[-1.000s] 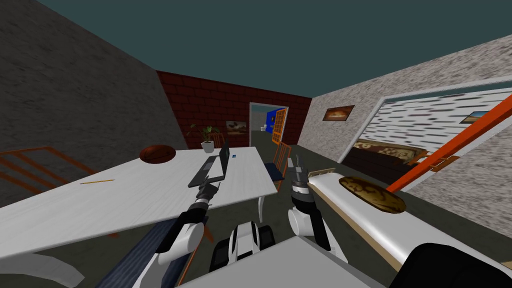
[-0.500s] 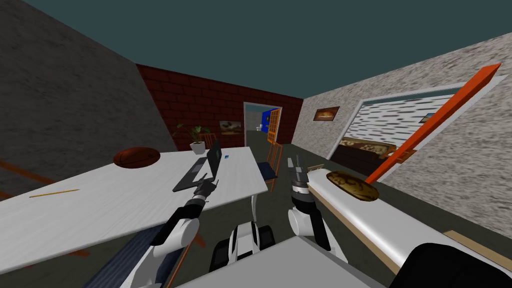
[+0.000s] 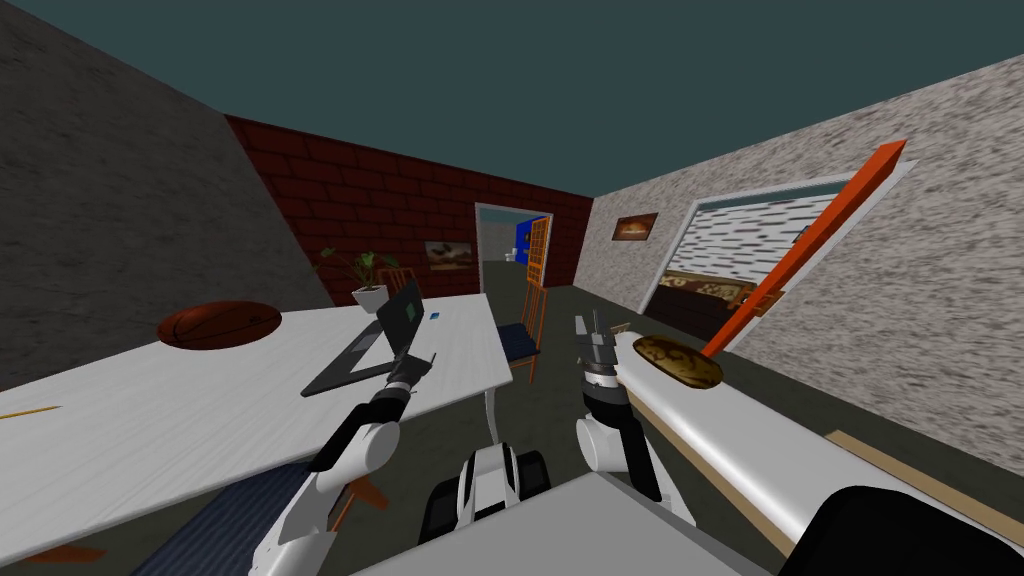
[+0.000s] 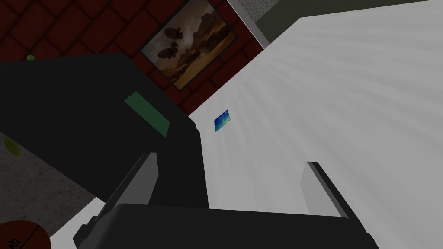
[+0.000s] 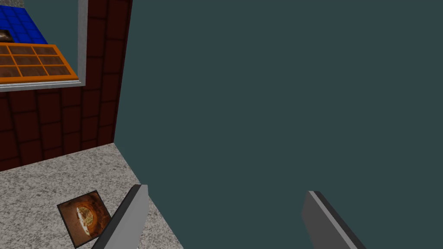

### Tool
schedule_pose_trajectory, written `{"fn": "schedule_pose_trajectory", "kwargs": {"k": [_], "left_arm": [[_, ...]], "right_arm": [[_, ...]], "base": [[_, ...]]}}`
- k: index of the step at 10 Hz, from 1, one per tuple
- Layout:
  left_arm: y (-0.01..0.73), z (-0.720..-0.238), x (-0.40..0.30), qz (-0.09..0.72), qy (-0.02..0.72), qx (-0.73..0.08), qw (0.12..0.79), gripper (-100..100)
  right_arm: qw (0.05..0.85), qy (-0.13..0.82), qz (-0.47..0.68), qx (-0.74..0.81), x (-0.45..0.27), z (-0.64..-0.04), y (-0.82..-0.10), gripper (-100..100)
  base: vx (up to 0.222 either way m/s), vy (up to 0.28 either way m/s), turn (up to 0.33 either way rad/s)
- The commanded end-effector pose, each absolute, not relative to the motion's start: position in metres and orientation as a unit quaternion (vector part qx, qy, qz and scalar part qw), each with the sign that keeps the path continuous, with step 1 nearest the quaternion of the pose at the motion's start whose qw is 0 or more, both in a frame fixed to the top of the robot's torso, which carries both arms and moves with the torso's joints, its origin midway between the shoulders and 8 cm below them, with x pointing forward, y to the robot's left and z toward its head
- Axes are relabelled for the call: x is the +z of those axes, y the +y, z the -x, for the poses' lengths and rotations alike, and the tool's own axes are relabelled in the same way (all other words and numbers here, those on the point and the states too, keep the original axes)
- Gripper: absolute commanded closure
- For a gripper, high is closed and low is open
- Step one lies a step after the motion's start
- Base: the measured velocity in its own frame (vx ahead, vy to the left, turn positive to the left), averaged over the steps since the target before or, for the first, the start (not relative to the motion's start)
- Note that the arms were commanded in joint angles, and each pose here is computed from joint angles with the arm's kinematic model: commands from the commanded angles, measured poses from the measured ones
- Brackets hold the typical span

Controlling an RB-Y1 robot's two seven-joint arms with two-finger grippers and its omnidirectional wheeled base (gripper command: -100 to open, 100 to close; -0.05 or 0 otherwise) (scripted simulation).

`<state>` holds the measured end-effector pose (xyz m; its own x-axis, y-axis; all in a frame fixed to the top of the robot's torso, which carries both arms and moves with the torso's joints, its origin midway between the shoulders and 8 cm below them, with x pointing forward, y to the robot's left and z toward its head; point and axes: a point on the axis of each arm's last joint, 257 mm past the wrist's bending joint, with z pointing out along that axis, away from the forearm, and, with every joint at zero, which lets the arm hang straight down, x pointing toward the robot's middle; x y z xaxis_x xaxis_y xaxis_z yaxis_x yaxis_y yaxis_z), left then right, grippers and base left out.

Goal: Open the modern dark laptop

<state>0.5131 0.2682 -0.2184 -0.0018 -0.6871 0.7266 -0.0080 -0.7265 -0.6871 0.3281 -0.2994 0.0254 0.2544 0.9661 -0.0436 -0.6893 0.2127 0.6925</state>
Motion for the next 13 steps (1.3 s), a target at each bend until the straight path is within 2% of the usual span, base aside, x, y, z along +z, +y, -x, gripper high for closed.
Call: {"fn": "schedule_pose_trajectory", "kwargs": {"k": [1,5,11,13], "left_arm": [[0.294,-0.520,-0.205,0.658,0.246,-0.659,0.271,-100],[0.326,-0.522,-0.202,0.668,0.206,-0.654,0.289,-100],[0.331,-0.520,-0.211,0.685,0.163,-0.652,0.281,-100],[0.356,-0.520,-0.214,0.689,0.154,-0.643,0.296,-100]], "right_arm": [[0.739,0.244,-0.283,0.560,0.025,-0.328,-0.299,0],[0.740,0.244,-0.283,0.560,0.025,-0.328,-0.300,0],[0.740,0.244,-0.283,0.560,0.025,-0.328,-0.300,0],[0.739,0.244,-0.283,0.560,0.025,-0.328,-0.299,0]], "base": [[0.028,-0.018,0.026],[0.030,0.046,0.046],[0.022,0.033,0.033],[-0.043,-0.003,-0.218]]}}
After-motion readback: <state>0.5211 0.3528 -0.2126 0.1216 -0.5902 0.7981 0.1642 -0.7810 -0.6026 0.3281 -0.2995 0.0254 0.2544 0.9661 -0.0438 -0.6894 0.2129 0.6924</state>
